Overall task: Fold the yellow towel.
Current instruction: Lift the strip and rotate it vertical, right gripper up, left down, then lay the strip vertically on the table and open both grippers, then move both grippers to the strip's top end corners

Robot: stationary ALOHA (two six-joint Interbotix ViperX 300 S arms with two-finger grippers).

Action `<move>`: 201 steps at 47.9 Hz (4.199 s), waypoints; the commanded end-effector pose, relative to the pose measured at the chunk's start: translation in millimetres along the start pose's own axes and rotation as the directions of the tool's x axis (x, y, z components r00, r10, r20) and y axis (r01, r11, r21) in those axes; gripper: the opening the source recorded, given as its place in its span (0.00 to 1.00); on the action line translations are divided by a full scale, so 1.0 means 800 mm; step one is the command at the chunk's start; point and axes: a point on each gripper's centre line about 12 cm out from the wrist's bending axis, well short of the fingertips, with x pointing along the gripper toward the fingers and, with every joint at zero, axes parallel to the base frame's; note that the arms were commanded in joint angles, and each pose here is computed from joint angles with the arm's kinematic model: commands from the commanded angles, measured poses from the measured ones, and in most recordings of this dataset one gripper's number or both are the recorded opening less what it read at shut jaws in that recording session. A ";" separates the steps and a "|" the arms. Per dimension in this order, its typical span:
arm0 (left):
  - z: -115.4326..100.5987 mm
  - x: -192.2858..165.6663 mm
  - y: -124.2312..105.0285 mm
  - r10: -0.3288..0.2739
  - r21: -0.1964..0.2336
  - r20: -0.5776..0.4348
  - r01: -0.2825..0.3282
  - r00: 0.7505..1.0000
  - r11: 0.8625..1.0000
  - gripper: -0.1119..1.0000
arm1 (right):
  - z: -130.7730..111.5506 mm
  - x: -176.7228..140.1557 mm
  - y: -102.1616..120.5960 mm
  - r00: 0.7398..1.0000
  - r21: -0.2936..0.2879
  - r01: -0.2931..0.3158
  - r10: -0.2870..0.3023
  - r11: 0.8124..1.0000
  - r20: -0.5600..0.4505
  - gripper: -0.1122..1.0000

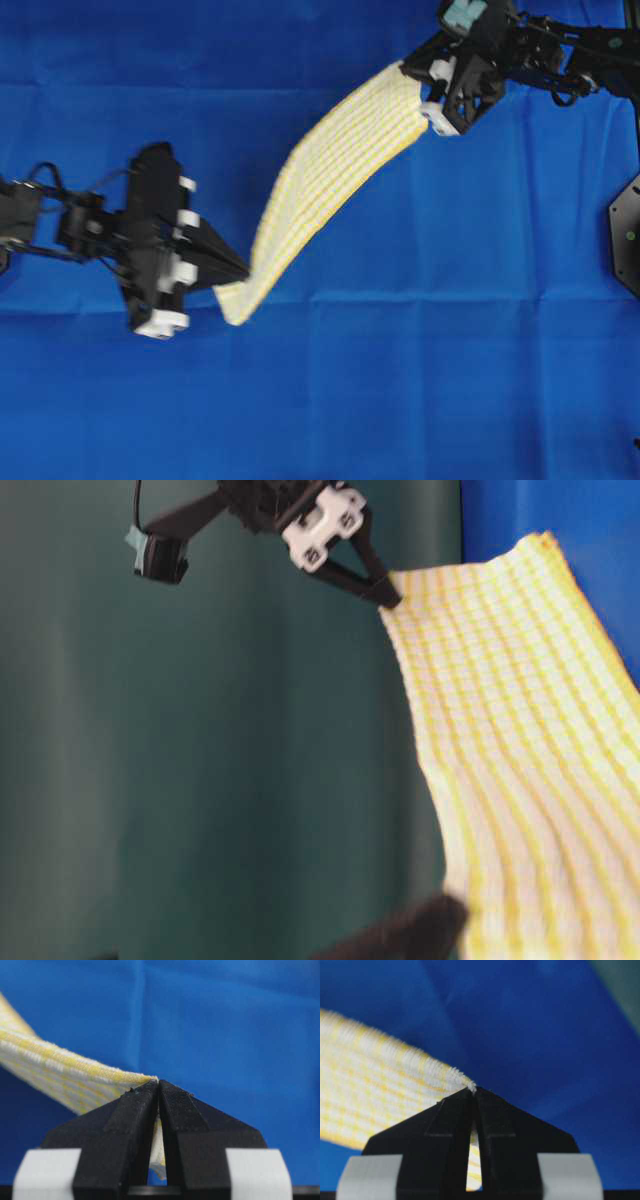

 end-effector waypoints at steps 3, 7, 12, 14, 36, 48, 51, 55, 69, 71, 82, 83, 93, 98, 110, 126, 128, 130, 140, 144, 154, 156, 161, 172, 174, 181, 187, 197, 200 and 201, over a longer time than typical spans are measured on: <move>0.036 0.025 -0.019 -0.028 0.010 0.047 0.028 0.998 1.000 0.12 | 0.029 0.001 -0.009 0.998 0.010 0.014 -0.015 1.000 0.060 0.12; 0.049 0.039 -0.027 -0.039 0.014 0.058 0.039 0.998 0.999 0.12 | 0.035 0.006 -0.013 0.998 0.010 0.022 -0.023 1.000 0.066 0.12; 0.068 0.056 -0.039 -0.055 0.019 0.079 0.053 0.995 0.998 0.12 | 0.044 0.009 -0.017 0.996 0.002 0.031 -0.031 1.000 0.078 0.12; 0.075 0.063 -0.042 -0.059 0.020 0.087 0.057 0.994 0.998 0.12 | 0.047 0.010 -0.018 0.996 -0.001 0.033 -0.032 0.999 0.086 0.12; 0.136 0.131 -0.066 -0.077 0.049 0.131 0.071 0.988 0.996 0.12 | 0.063 0.014 -0.032 0.990 -0.003 0.056 -0.055 0.998 0.128 0.12; 0.141 0.141 -0.067 -0.073 0.050 0.119 0.067 0.990 0.996 0.12 | 0.063 0.014 -0.032 0.990 -0.005 0.056 -0.055 0.998 0.128 0.12; 0.139 0.141 -0.067 -0.072 0.050 0.116 0.067 0.991 0.997 0.12 | 0.063 0.015 -0.032 0.990 -0.003 0.056 -0.055 0.998 0.128 0.12; 0.137 0.141 -0.068 -0.074 0.051 0.113 0.068 0.991 0.996 0.12 | 0.063 0.015 -0.032 0.990 -0.005 0.056 -0.055 0.998 0.128 0.12; 0.117 0.135 -0.066 -0.071 0.054 0.086 0.067 0.994 0.996 0.12 | 0.064 0.018 -0.027 0.991 -0.011 0.047 -0.045 0.999 0.125 0.12; 0.113 0.132 -0.064 -0.071 0.054 0.086 0.066 0.994 0.996 0.12 | 0.065 0.020 -0.023 0.991 -0.017 0.041 -0.038 0.999 0.126 0.12; 0.082 0.113 -0.060 -0.086 0.062 0.110 0.079 0.990 0.995 0.12 | 0.076 0.043 -0.001 0.993 -0.048 0.010 -0.004 0.999 0.117 0.12; 0.080 0.111 -0.060 -0.088 0.061 0.114 0.082 0.990 0.995 0.12 | 0.078 0.047 0.001 0.993 -0.050 0.008 -0.002 0.999 0.115 0.12; 0.048 0.097 -0.050 -0.080 0.054 0.085 0.075 0.993 0.996 0.12 | 0.085 0.076 0.019 0.996 -0.071 -0.012 0.019 0.997 0.092 0.12; 0.035 0.091 -0.045 -0.072 0.054 0.063 0.069 0.995 0.996 0.12 | 0.084 0.087 0.026 0.997 -0.085 -0.019 0.025 0.996 0.075 0.12; 0.013 0.097 -0.029 -0.042 0.043 0.020 0.041 0.999 0.998 0.12 | 0.085 0.100 0.035 0.998 -0.113 -0.027 0.033 0.993 0.058 0.12; 0.001 0.103 -0.014 -0.015 0.032 -0.008 0.015 1.000 0.999 0.12 | 0.067 0.115 0.038 0.999 -0.120 -0.031 0.033 0.992 0.014 0.12; -0.001 0.103 -0.013 -0.012 0.032 -0.012 0.013 1.000 0.999 0.12 | 0.065 0.118 0.040 0.999 -0.122 -0.032 0.034 0.992 0.008 0.12; -0.003 0.102 -0.011 -0.009 0.031 -0.016 0.010 1.000 0.999 0.12 | 0.063 0.120 0.040 0.999 -0.123 -0.033 0.034 0.992 0.003 0.12; -0.010 0.101 -0.004 0.004 0.016 -0.030 -0.003 1.000 1.000 0.18 | 0.058 0.126 0.042 0.999 -0.126 -0.037 0.037 0.991 -0.004 0.13; -0.010 0.100 -0.003 0.007 0.014 -0.033 -0.007 0.999 1.000 0.35 | 0.058 0.126 0.043 0.999 -0.127 -0.038 0.039 0.991 -0.001 0.26; -0.004 0.079 -0.005 0.021 0.017 -0.096 -0.019 0.995 1.000 0.70 | 0.065 0.113 0.048 0.999 -0.142 -0.044 0.047 0.989 0.017 0.79; -0.001 0.072 -0.005 0.025 0.016 -0.111 -0.023 0.994 1.000 0.68 | 0.068 0.106 0.048 0.998 -0.142 -0.045 0.049 0.989 0.028 0.80; 0.006 0.052 -0.008 0.026 0.016 -0.130 -0.024 0.991 1.000 0.65 | 0.080 0.081 0.049 0.996 -0.145 -0.047 0.057 0.988 0.064 0.76; 0.014 0.023 0.007 0.049 -0.006 -0.114 -0.050 0.992 0.999 0.64 | 0.079 0.024 0.046 0.991 -0.150 -0.050 0.067 0.987 0.113 0.74; 0.015 0.020 0.014 0.061 -0.012 -0.109 -0.062 0.992 0.998 0.64 | 0.073 0.016 0.044 0.991 -0.148 -0.050 0.067 0.988 0.112 0.74; 0.021 0.006 0.043 0.109 -0.036 -0.086 -0.113 0.990 0.993 0.64 | 0.051 -0.016 0.040 0.987 -0.134 -0.062 0.080 0.989 0.140 0.74; 0.024 -0.006 0.067 0.152 -0.067 -0.065 -0.157 0.986 0.985 0.64 | 0.032 -0.039 0.042 0.979 -0.135 -0.085 0.108 0.987 0.173 0.74; 0.018 -0.021 0.092 0.200 -0.097 -0.055 -0.204 0.978 0.974 0.64 | 0.011 -0.072 0.065 0.956 -0.173 -0.152 0.189 0.973 0.226 0.74; 0.018 -0.024 0.096 0.206 -0.104 -0.047 -0.210 0.977 0.972 0.64 | 0.005 -0.071 0.069 0.956 -0.179 -0.162 0.200 0.970 0.215 0.74; 0.018 -0.024 0.097 0.208 -0.106 -0.047 -0.212 0.977 0.971 0.64 | 0.003 -0.071 0.070 0.957 -0.181 -0.164 0.201 0.970 0.210 0.74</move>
